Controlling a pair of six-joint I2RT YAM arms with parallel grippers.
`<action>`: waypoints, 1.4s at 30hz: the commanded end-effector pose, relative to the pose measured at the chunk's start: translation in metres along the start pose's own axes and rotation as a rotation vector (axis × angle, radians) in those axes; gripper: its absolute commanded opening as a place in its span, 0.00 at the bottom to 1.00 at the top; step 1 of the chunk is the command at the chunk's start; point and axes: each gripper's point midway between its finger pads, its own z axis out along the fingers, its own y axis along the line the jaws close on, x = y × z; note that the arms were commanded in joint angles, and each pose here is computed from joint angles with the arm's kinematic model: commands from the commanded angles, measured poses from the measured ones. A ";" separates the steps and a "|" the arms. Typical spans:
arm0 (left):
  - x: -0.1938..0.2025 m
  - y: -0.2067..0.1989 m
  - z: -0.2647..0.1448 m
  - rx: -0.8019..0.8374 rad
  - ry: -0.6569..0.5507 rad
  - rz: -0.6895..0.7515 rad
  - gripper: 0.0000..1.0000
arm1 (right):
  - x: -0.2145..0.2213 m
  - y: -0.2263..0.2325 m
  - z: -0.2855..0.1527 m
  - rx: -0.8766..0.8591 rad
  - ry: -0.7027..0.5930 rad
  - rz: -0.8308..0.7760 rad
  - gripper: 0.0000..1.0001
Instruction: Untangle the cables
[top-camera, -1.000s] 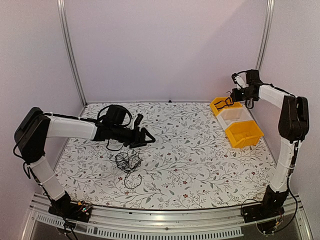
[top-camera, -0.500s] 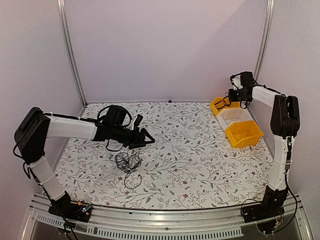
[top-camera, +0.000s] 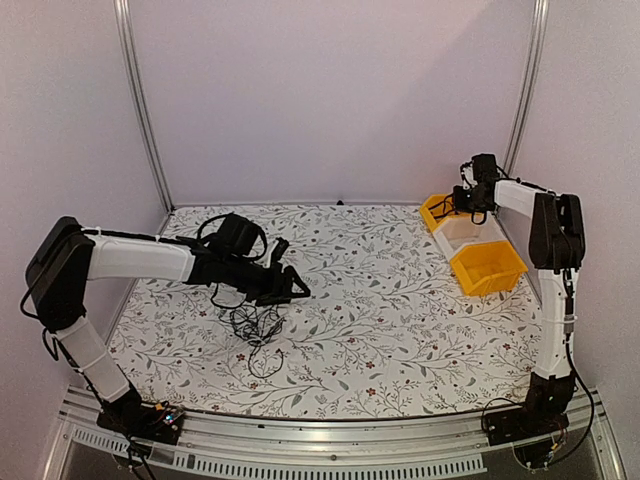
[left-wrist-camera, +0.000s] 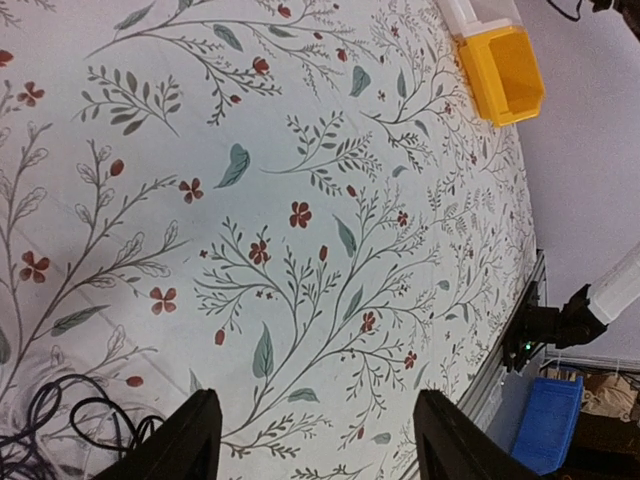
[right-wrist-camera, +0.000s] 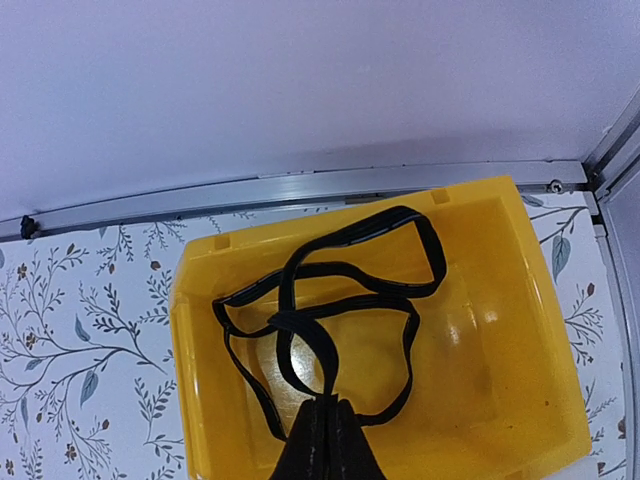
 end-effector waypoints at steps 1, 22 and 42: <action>-0.001 -0.018 -0.006 -0.013 -0.002 0.034 0.69 | 0.007 -0.007 0.014 0.049 0.007 0.047 0.02; -0.122 -0.013 -0.091 -0.147 -0.373 0.220 0.69 | -0.051 0.026 -0.111 -0.050 -0.146 -0.145 0.71; -0.193 -0.012 -0.190 -0.637 -0.701 0.380 1.00 | 0.017 0.106 -0.246 -0.492 -0.136 -0.378 0.99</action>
